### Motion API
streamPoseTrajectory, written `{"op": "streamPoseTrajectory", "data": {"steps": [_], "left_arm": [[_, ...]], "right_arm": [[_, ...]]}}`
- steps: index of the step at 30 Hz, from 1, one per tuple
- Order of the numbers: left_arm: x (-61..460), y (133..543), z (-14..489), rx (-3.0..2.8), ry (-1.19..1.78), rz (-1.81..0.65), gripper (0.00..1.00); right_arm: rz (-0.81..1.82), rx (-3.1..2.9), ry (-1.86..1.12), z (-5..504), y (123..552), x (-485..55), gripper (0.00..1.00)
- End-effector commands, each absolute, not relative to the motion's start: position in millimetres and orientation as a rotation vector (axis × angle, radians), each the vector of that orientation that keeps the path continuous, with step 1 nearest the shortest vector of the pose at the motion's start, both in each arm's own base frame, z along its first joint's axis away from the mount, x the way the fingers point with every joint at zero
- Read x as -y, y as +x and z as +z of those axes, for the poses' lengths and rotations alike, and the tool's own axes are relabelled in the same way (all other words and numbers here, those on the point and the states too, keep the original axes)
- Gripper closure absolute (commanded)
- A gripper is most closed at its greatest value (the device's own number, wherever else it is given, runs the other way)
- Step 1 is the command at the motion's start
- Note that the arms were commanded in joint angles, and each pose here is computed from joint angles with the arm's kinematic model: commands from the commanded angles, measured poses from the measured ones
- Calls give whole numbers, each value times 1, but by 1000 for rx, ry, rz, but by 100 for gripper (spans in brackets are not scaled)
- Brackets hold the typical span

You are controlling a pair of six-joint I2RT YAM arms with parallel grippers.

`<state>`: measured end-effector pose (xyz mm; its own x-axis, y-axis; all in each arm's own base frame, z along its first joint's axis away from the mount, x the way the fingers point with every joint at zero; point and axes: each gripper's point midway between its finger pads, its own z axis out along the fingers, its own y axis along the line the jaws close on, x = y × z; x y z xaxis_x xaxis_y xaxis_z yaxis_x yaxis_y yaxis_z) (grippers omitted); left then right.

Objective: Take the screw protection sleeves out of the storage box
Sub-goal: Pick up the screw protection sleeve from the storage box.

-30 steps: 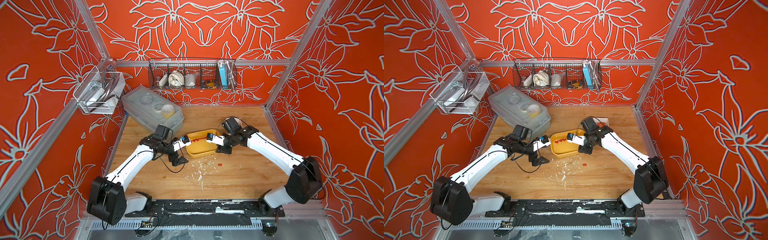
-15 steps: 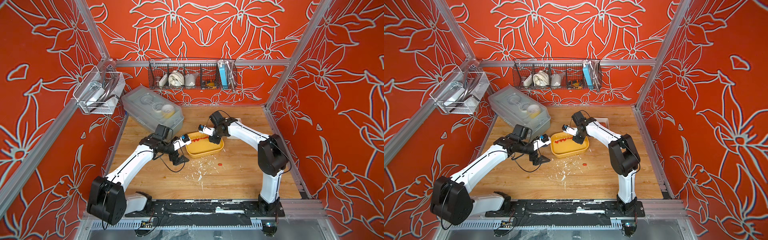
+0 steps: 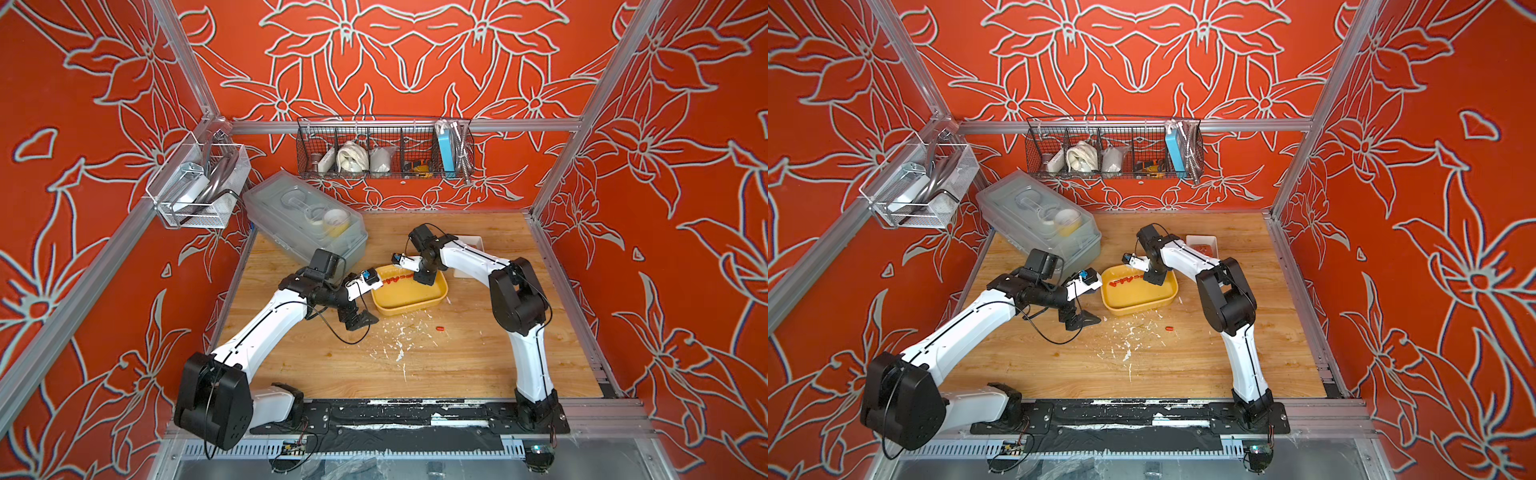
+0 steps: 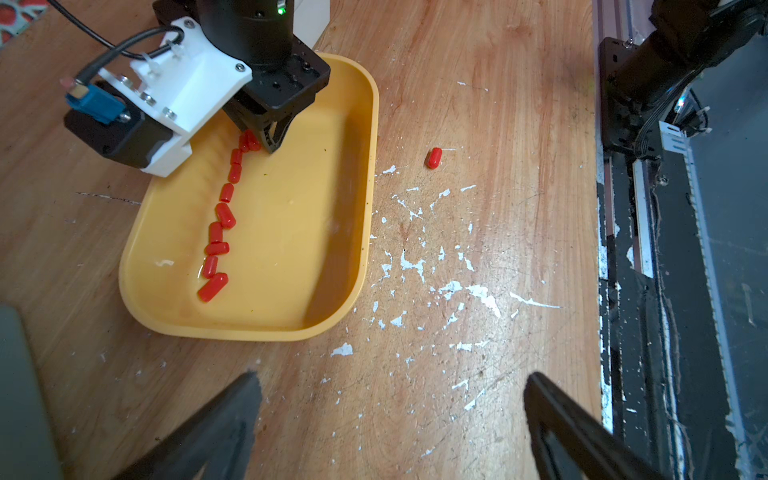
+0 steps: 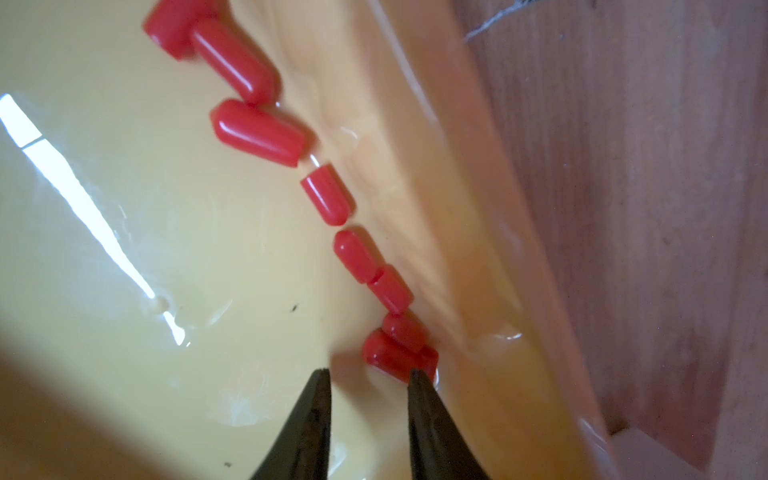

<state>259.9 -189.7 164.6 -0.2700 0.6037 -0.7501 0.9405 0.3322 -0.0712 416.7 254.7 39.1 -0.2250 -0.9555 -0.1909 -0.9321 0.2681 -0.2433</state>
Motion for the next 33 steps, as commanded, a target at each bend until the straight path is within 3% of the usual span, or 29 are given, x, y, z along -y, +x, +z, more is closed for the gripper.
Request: {"op": "streamPoseTrajectory", "data": {"steps": [1,9,23,33], "left_arm": [[190,256,161,-1988,1363,-714,2],[190,256,160,-1994,1363,-715,2],[189,254,161,-1970,1391,-703,2],[190,254,164,-1964,1390,-705,2]], "right_arm": [[-150,-2237,-1782,34,420,-250,68],[-162,-2223,-1833,20,423,-250,69],[-99,-2245,-1839,33,409,-248,100],[251,-2272,-1701,91,388,-263,100]]}}
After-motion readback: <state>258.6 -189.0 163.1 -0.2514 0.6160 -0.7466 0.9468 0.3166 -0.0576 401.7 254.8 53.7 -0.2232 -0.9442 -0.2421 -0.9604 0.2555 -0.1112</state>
